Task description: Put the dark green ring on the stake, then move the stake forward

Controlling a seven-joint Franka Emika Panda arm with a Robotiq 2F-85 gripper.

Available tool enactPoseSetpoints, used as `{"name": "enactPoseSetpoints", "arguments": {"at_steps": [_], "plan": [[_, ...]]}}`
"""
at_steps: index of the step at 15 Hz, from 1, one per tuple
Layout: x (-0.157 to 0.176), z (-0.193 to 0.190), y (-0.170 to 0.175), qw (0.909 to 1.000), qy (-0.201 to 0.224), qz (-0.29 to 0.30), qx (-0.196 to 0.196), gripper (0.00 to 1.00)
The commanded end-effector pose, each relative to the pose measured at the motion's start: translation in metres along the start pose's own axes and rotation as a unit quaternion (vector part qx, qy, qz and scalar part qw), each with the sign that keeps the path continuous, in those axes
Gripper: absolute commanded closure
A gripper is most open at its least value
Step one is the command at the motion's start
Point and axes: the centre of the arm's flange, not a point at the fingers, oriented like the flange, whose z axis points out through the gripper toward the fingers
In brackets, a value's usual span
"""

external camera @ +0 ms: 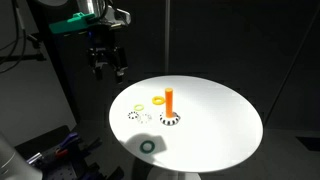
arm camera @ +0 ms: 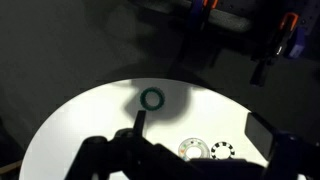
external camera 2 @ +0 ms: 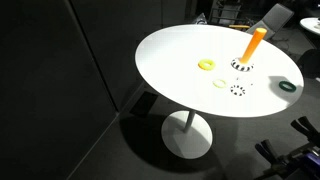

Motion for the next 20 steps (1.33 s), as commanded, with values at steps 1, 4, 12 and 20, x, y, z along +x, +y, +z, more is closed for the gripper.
{"name": "enactPoseSetpoints", "arguments": {"at_steps": [1,4,12,20], "plan": [[0.0,0.0,0.0,1.0,0.0,0.0,0.0,0.0],[0.0,0.0,0.0,1.0,0.0,0.0,0.0,0.0],[0.031,0.011,0.004,0.9999,0.009,0.013,0.007,0.0],[0.059,0.043,0.023,0.9978,0.05,0.025,0.036,0.0]]}}
